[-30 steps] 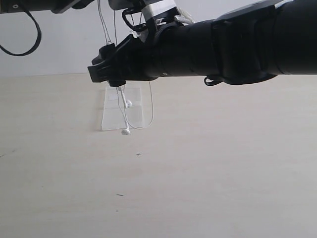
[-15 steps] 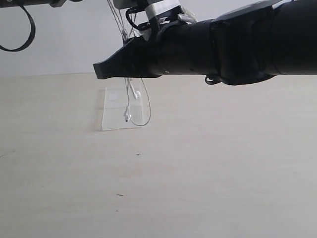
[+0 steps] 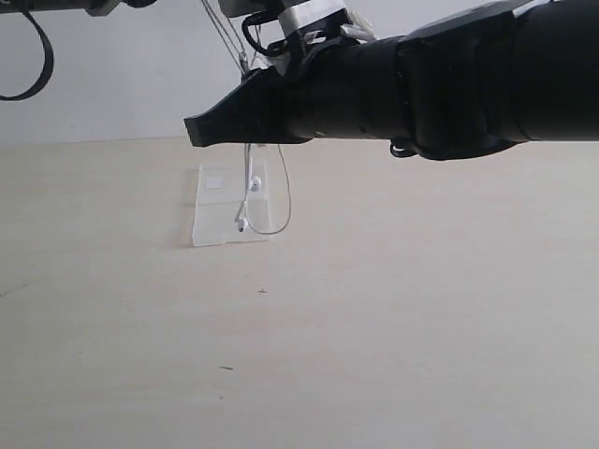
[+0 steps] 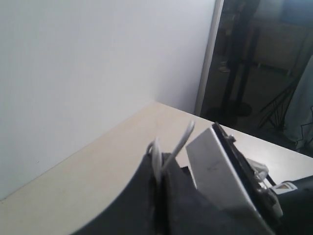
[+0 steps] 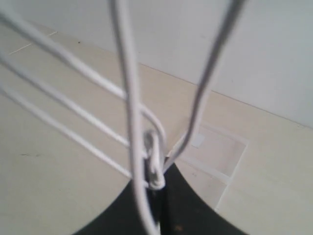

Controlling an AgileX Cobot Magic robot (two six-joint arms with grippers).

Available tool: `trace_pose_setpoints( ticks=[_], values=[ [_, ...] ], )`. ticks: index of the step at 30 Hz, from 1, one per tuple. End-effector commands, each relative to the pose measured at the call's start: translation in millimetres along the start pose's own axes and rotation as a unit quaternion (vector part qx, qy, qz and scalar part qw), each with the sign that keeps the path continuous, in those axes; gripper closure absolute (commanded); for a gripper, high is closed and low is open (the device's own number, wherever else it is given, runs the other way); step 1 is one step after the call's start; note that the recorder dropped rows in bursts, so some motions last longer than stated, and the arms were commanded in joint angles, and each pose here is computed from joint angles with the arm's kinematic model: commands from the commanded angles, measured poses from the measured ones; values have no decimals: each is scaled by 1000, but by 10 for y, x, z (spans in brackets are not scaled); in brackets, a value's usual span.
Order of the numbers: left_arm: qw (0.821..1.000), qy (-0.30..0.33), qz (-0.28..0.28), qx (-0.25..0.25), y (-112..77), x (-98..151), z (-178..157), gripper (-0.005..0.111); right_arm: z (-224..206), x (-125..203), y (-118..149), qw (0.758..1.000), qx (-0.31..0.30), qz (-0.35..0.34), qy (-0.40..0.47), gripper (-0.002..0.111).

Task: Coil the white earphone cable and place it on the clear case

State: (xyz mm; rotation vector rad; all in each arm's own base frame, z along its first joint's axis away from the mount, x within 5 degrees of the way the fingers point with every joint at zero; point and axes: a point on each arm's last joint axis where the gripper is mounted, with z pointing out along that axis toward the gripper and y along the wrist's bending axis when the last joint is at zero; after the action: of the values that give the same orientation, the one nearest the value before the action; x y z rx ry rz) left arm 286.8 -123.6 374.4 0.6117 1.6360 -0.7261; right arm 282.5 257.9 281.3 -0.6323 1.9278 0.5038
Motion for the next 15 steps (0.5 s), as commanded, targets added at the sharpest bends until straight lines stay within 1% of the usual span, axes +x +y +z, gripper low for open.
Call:
trace_pose_setpoints(
  ticks=[1,8,11,14,15],
  values=[
    [1000,10,0,1,-36,-26,-35,107,-61,-64,-56,999,27,-34,-12,108],
    [1000,17,1,-3,-28,-13,-35,107,-292,-258,-134,990,78,-107,-44,108],
    [1000,24,3,-8,-19,0,-36,107,-395,-331,-147,985,88,-142,-53,108],
    [999,34,2,-12,-9,21,-32,107,-460,-348,-175,975,106,-190,-39,108],
    [999,36,2,-12,-8,33,-32,107,-473,-347,-210,967,125,-219,-29,108]
  ],
)
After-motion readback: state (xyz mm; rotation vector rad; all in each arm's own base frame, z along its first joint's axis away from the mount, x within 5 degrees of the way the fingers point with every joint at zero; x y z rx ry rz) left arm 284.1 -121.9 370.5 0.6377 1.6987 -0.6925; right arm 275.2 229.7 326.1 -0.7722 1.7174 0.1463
